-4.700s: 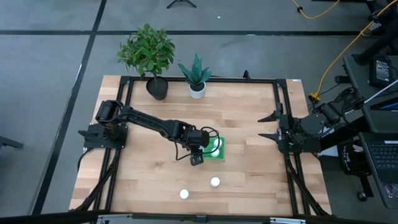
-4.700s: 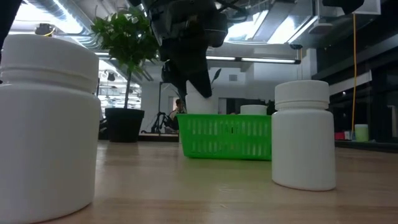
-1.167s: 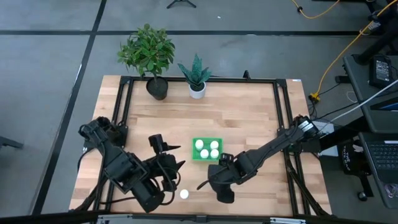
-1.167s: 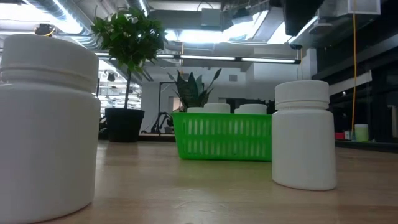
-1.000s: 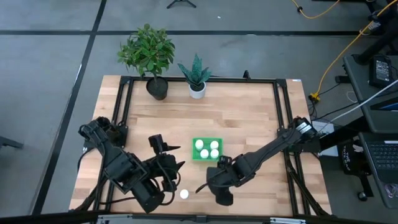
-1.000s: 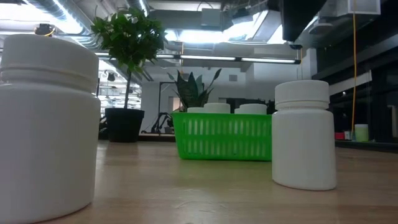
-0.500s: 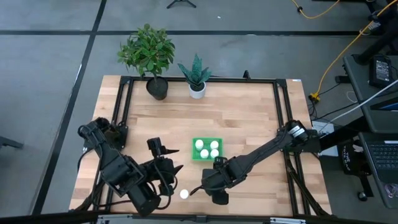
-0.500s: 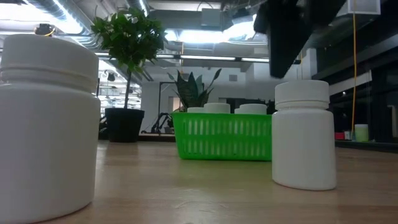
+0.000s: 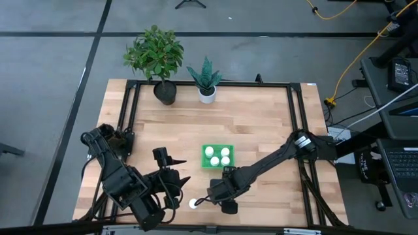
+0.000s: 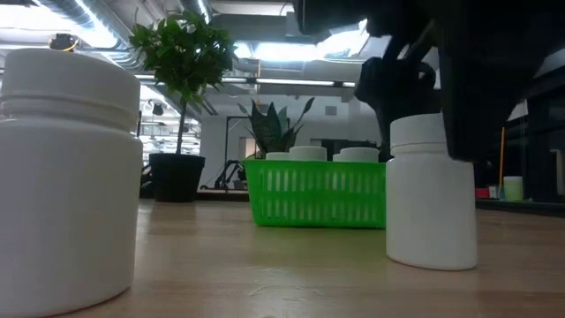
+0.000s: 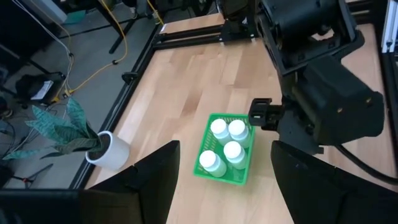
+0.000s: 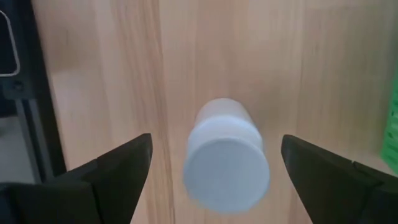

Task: Pick and place pill bottles into a basket
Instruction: Put the white pill bottle into the green basket

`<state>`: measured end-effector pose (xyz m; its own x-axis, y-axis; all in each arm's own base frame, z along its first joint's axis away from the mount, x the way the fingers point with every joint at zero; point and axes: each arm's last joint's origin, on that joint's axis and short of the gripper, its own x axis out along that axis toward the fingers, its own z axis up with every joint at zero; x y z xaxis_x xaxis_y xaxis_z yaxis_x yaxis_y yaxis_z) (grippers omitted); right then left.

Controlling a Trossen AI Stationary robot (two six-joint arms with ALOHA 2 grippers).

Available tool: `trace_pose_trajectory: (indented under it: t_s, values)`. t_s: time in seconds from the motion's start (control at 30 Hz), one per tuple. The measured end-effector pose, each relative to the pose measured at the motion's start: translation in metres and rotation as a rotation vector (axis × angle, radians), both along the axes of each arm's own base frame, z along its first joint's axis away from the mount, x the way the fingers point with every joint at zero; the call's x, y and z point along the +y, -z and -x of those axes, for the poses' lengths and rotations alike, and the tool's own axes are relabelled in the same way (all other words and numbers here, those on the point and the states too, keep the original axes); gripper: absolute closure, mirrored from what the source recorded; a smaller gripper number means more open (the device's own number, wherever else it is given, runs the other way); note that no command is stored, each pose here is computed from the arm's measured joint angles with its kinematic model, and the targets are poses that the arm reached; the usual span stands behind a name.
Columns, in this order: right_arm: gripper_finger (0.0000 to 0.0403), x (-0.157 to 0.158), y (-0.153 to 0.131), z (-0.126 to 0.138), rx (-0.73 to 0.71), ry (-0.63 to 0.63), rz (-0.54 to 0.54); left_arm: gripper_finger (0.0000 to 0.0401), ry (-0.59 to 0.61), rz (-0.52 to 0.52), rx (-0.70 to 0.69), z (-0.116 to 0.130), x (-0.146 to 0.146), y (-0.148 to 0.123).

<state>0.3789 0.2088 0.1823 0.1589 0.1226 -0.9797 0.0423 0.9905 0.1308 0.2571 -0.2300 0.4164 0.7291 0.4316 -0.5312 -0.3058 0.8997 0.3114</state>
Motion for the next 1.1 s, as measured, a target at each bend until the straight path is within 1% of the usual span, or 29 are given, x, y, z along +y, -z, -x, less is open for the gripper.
trace_pose_trajectory:
  t_s: [0.13,0.23,0.43,0.6,0.8,0.9,1.1]
  values:
    - [0.0046,-0.0023,0.0022,-0.0017,0.003,-0.01,0.005,0.0156,-0.003,0.004,-0.002,0.0,0.0,0.0]
    - [0.0057,-0.0052,0.0021,-0.0032,0.003,-0.002,0.005,0.0156,-0.004,0.005,-0.003,0.0,0.0,0.0]
    - [0.0117,-0.0057,0.0021,-0.0034,0.003,-0.008,0.005,0.0156,-0.005,0.006,-0.004,0.0,0.0,0.0]
    - [0.017,-0.0047,0.002,-0.0028,0.02,-0.032,-0.027,0.0156,-0.004,0.006,-0.003,0.0,0.0,0.0]
    - [0.0226,-0.0046,0.0012,-0.0028,0.018,-0.035,-0.032,0.0156,-0.004,0.006,-0.003,0.0,0.0,0.0]
    - [0.0234,-0.0045,0.001,-0.0027,0.019,-0.036,-0.035,0.0156,-0.004,0.005,-0.003,0.0,0.0,0.0]
    - [0.0225,-0.0044,0.001,-0.0027,0.019,-0.036,-0.036,0.0156,-0.003,0.004,-0.002,0.0,0.0,0.0]
